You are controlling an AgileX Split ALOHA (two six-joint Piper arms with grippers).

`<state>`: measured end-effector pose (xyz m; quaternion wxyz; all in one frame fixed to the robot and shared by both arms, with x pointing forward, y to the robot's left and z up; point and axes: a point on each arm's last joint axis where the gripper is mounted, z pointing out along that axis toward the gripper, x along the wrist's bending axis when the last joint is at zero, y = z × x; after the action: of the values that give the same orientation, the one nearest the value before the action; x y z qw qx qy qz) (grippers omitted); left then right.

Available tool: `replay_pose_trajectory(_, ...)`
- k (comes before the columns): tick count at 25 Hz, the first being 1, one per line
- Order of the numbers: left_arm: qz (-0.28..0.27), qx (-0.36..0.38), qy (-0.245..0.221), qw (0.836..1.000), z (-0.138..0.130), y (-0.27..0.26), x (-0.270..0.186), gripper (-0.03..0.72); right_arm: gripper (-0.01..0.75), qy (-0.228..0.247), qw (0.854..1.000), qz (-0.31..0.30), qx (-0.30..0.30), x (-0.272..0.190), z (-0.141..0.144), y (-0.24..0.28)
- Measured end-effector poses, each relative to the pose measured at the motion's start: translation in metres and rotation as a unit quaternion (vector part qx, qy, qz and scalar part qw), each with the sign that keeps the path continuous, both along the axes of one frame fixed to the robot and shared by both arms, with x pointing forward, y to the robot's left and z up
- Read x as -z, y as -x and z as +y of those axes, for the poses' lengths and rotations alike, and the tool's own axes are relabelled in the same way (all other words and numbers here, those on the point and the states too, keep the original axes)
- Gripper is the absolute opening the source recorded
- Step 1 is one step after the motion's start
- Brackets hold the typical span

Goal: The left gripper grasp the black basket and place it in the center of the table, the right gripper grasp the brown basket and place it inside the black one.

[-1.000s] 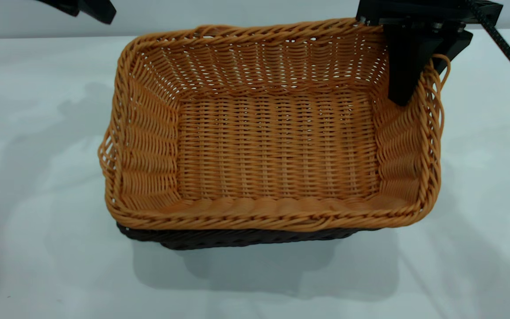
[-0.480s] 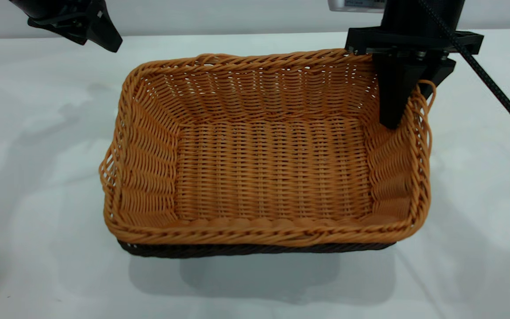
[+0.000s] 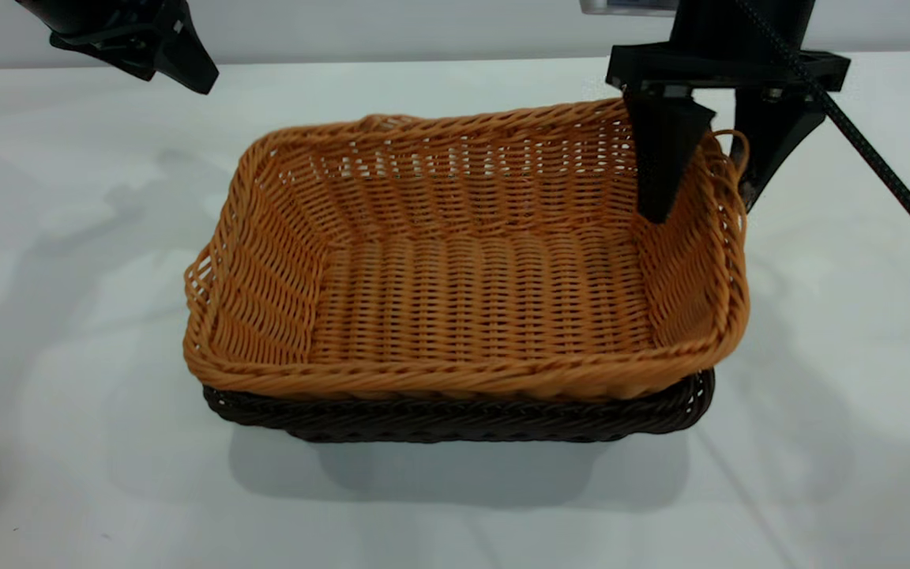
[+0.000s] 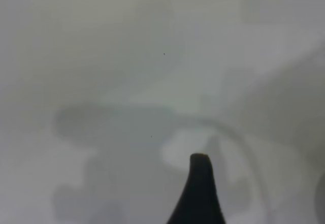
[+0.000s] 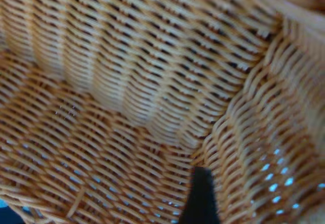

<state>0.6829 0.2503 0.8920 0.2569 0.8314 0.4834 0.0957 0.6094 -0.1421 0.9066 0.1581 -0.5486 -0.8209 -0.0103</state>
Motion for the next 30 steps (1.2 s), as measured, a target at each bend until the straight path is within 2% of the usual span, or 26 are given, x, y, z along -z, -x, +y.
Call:
replay_pose_trajectory(2,-0.001,0.001,-0.001,1.000,0.000,0.000,0.000,0.547,0.599,0.006,1.000,-0.017,-0.003,-0.006,0.000,-0.006)
replay_pose_trajectory(4,-0.005,0.004,-0.003,1.000,0.000,0.000,-0.002,0.547,0.616,0.016,0.999,-0.046,-0.005,-0.020,-0.001,-0.013)
replay_pose_trajectory(8,-0.036,0.009,-0.004,0.999,0.000,0.001,-0.030,0.547,0.609,0.041,0.991,-0.125,0.000,-0.065,-0.007,-0.024)
replay_pose_trajectory(11,-0.060,0.030,-0.012,0.998,0.000,0.008,-0.065,0.547,0.589,0.033,0.982,-0.183,0.008,-0.112,-0.011,-0.019)
replay_pose_trajectory(14,-0.070,0.051,-0.020,0.996,0.000,0.024,-0.106,0.547,0.583,-0.001,0.973,-0.230,0.017,-0.164,-0.015,0.001)
replay_pose_trajectory(17,-0.070,0.059,-0.026,0.995,0.002,0.044,-0.143,0.547,0.582,-0.062,0.958,-0.280,0.009,-0.218,-0.018,0.030)
replay_pose_trajectory(20,-0.072,0.063,-0.032,0.995,0.004,0.069,-0.180,0.547,0.582,-0.137,0.934,-0.330,-0.022,-0.269,-0.020,0.068)
replay_pose_trajectory(22,-0.091,0.064,-0.034,0.993,0.005,0.085,-0.205,0.547,0.582,-0.190,0.912,-0.362,-0.040,-0.302,-0.023,0.097)
replay_pose_trajectory(25,-0.124,0.046,-0.020,0.991,0.005,0.113,-0.244,0.547,0.582,-0.244,0.880,-0.402,-0.058,-0.338,-0.030,0.139)
replay_pose_trajectory(26,-0.132,0.041,-0.014,0.990,0.006,0.125,-0.258,0.547,0.582,-0.255,0.871,-0.415,-0.060,-0.346,-0.034,0.154)
replay_pose_trajectory(30,-0.155,0.016,0.014,0.988,0.007,0.177,-0.302,0.547,0.582,-0.266,0.859,-0.432,-0.065,-0.350,-0.051,0.206)
